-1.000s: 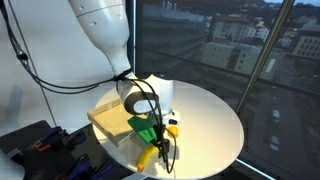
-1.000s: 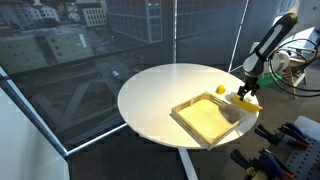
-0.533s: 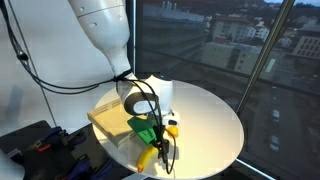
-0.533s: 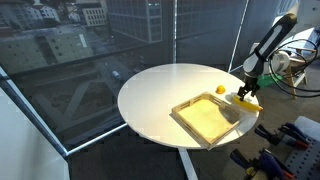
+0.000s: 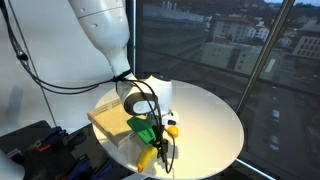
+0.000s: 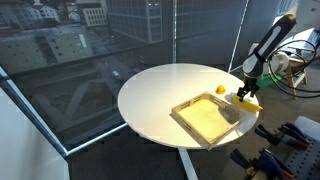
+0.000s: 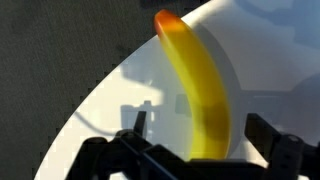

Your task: Put the banana in the box

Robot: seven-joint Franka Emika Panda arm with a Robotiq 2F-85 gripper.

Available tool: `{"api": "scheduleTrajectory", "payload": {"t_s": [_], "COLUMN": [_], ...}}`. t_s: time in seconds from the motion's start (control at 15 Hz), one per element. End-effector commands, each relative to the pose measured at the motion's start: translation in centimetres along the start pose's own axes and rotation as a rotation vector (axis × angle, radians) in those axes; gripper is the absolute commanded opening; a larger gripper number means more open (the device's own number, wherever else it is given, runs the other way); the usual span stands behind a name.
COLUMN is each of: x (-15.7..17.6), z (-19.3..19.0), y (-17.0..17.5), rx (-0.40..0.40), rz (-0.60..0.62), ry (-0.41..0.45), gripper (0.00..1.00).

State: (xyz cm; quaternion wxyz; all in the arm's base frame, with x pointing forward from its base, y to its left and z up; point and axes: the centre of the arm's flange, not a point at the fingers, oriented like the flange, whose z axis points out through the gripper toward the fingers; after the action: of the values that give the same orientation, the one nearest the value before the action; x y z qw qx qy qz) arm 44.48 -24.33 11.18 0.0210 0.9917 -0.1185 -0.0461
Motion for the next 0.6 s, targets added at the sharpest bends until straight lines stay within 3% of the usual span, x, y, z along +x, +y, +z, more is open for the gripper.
{"api": "scheduleTrajectory", "payload": {"t_s": [0.0, 0.53], "x": [0.16, 0.04], "z": [0.49, 1.25], "y": [-0.49, -1.12], "rx": [0.002, 0.007], "rz": [0.003, -0.007], "ry": [-0.003, -0.012], "gripper": [1.00, 1.00]}}
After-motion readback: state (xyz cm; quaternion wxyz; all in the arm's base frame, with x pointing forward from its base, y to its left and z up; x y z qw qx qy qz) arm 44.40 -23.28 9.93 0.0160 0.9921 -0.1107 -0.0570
